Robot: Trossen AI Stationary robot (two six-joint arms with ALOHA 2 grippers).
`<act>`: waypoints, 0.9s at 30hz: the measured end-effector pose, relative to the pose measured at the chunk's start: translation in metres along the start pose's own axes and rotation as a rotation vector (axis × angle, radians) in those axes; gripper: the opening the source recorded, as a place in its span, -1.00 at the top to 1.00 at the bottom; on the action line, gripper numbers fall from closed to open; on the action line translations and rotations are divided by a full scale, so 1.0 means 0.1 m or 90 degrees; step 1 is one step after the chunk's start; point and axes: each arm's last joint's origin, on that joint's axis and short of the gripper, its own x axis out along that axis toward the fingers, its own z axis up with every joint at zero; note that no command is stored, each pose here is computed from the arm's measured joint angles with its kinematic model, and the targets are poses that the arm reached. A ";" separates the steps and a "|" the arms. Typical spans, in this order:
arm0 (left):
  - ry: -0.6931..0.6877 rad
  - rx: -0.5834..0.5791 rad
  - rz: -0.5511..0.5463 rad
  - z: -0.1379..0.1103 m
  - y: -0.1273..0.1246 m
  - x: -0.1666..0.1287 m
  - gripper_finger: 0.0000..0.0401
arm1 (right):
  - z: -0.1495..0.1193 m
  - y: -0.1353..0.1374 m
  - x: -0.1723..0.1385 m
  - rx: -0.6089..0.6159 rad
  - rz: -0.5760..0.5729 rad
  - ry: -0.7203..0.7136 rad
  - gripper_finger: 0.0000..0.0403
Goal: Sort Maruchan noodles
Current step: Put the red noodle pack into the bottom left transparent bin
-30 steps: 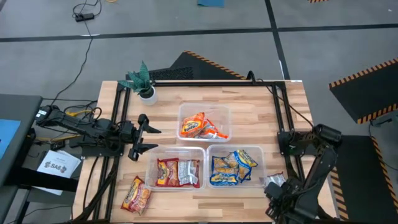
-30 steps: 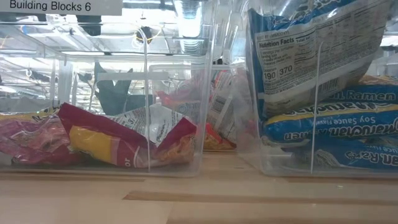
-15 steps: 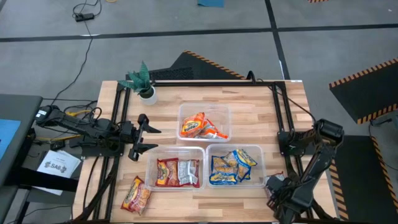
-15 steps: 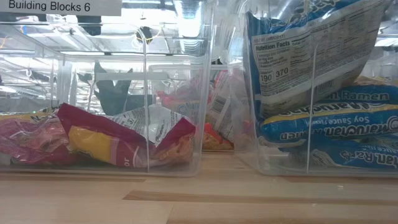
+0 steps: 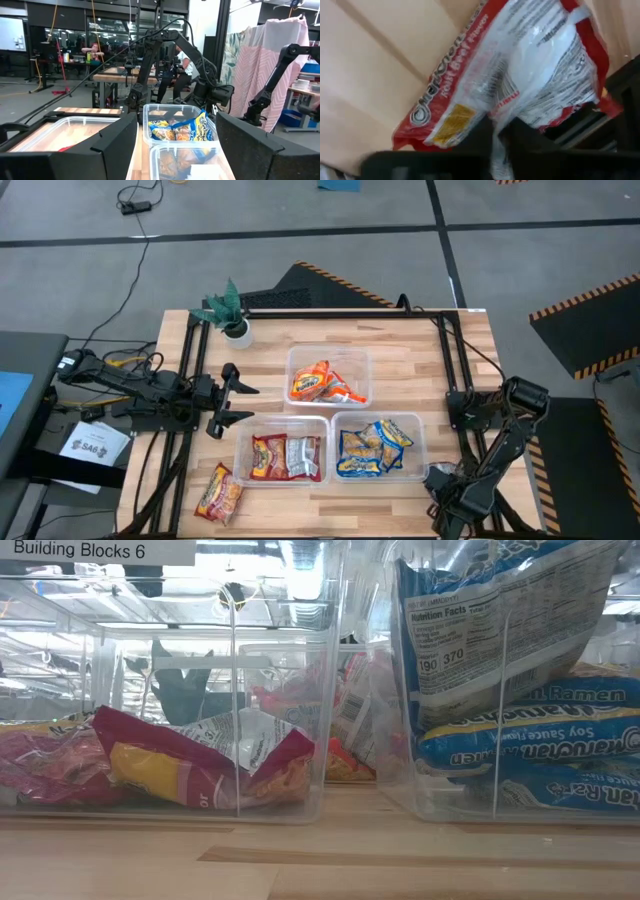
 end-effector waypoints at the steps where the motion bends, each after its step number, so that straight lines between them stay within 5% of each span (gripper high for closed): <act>1: -0.001 -0.001 -0.001 0.00 0.00 0.00 -0.28 | 0.00 0.00 0.00 -0.016 0.000 0.012 0.85; 6: -0.001 -0.006 -0.002 0.00 0.00 0.00 -0.28 | 0.02 0.07 -0.11 -0.091 0.092 0.083 0.94; 13: -0.001 -0.007 -0.002 0.00 0.00 0.00 -0.28 | 0.17 0.15 -0.66 -0.102 0.388 0.066 0.97; 21: -0.001 -0.007 -0.002 0.00 0.00 0.00 -0.28 | 0.63 0.24 -1.24 -0.175 0.673 -0.239 0.97; 27: -0.003 -0.006 -0.004 0.01 0.00 0.00 -0.28 | 1.17 0.39 -1.66 -0.356 0.680 -0.512 0.97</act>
